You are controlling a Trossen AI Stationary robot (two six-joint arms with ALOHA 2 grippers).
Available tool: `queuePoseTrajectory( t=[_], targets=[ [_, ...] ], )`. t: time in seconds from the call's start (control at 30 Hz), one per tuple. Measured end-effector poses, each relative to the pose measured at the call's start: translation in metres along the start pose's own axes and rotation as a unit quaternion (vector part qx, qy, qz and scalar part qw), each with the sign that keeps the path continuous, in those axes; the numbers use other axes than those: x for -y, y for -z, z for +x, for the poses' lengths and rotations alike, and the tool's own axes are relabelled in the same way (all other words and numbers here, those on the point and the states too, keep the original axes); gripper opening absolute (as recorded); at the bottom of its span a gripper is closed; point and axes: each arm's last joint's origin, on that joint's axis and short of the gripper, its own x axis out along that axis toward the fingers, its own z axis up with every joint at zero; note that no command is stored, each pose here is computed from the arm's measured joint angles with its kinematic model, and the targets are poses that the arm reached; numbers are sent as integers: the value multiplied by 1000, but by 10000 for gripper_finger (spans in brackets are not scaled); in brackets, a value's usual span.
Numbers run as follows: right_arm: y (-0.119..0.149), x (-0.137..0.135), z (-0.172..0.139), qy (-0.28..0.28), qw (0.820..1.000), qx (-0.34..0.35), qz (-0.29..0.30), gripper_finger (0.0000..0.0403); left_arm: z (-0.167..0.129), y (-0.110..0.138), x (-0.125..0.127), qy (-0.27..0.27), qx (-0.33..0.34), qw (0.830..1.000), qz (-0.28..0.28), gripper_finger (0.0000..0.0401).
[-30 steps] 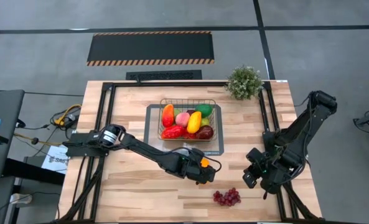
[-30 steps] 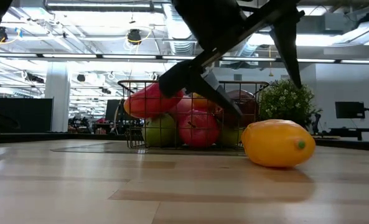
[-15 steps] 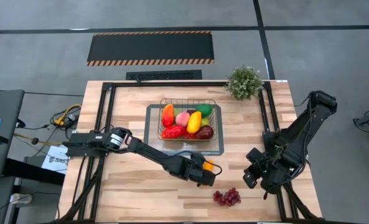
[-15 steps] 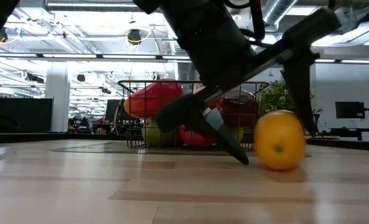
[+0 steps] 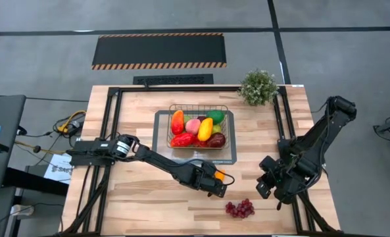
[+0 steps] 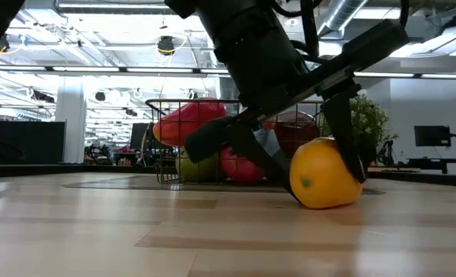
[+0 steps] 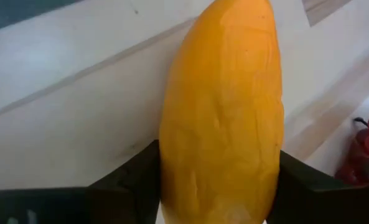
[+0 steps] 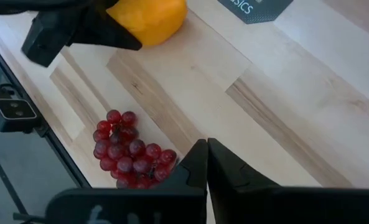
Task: Build produce basket
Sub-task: Put the yellow mango into the bin
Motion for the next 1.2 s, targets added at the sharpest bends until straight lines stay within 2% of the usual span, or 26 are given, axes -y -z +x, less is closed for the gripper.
queuePoseTrajectory(
  t=[0.13,0.3,0.5,0.7,0.83,0.9,0.97,1.2],
  targets=[
    [-1,0,0,1,1000,2,0,23,-5,0,6,9,-18,1000,5,182],
    [-1,0,0,1,1000,2,-1,18,-23,-6,25,45,-25,998,24,202],
    [-1,1,0,8,1000,3,-4,20,-76,-25,44,36,-2,996,80,198],
    [-1,3,0,15,1000,4,-7,22,-149,-64,50,-6,65,987,149,201],
    [-1,3,0,16,1000,4,-8,19,-194,-97,38,-78,109,969,207,202],
    [-1,3,0,17,1000,4,-8,18,-209,-112,29,-119,126,957,232,202],
    [-1,3,0,17,1000,5,-8,18,-221,-126,18,-136,133,947,257,202],
    [-1,4,0,19,1000,5,-9,24,-223,-179,-17,-224,84,895,377,202]
  ],
)
